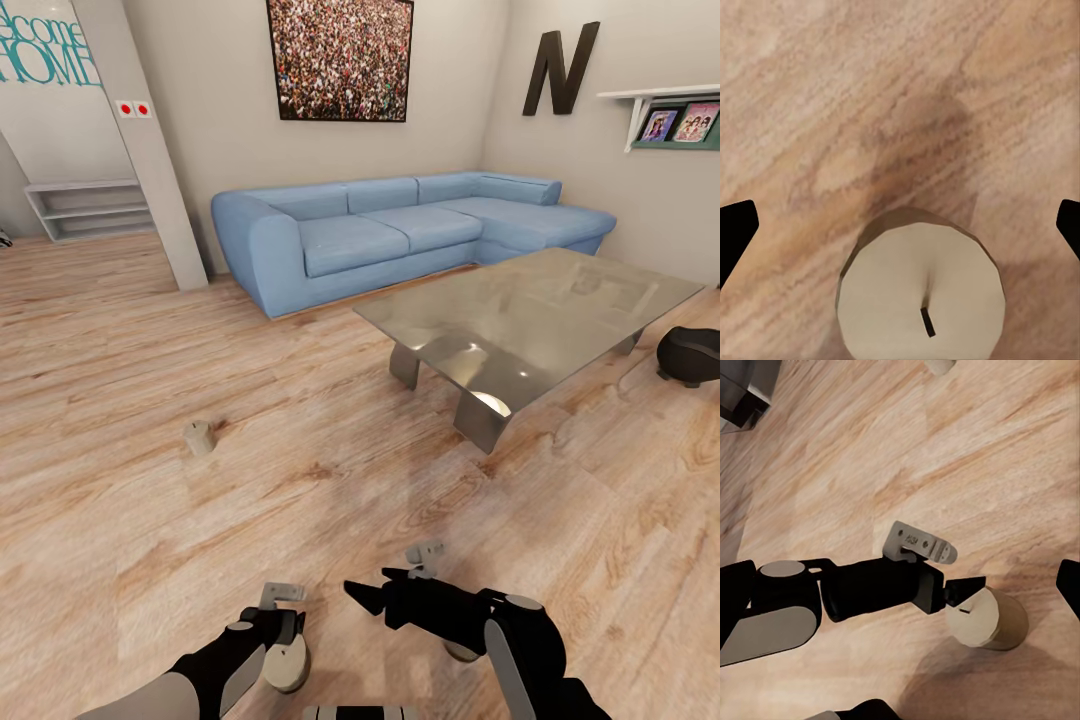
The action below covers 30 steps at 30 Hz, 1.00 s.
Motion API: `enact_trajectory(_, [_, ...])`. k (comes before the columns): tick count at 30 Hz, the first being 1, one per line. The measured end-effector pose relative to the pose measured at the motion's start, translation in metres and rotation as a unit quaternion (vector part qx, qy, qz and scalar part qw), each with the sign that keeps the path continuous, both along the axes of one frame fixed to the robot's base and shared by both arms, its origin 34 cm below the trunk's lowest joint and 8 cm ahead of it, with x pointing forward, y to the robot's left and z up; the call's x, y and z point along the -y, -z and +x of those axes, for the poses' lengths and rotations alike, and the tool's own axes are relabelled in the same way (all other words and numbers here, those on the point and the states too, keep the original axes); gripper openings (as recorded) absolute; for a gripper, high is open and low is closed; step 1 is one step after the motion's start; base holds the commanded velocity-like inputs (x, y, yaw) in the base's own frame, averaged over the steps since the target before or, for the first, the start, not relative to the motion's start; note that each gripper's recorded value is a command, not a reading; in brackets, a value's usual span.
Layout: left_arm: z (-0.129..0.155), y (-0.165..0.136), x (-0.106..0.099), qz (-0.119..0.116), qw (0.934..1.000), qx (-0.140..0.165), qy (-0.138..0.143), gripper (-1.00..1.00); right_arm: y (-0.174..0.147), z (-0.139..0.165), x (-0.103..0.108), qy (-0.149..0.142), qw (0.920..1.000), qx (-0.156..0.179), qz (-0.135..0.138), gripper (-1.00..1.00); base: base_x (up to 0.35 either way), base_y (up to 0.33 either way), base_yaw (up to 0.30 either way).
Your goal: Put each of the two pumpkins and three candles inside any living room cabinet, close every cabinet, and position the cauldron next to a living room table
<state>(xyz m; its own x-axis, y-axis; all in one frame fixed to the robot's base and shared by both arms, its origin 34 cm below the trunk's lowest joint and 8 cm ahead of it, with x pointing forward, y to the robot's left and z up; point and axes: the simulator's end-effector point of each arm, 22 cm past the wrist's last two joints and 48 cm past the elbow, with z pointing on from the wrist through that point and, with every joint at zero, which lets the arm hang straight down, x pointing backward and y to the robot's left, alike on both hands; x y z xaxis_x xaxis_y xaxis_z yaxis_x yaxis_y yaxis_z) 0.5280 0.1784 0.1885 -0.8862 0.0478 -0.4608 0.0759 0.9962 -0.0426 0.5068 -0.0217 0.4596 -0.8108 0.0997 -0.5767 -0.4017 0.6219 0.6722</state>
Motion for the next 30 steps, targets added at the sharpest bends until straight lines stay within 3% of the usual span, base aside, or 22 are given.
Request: enact_trajectory(30, [-0.008,0.01,0.001,0.0,0.9999,-0.011,0.002,1.0,0.009,-0.001,0.0,0.001,0.9999,-0.011,0.001,1.0,0.0,0.0,0.0])
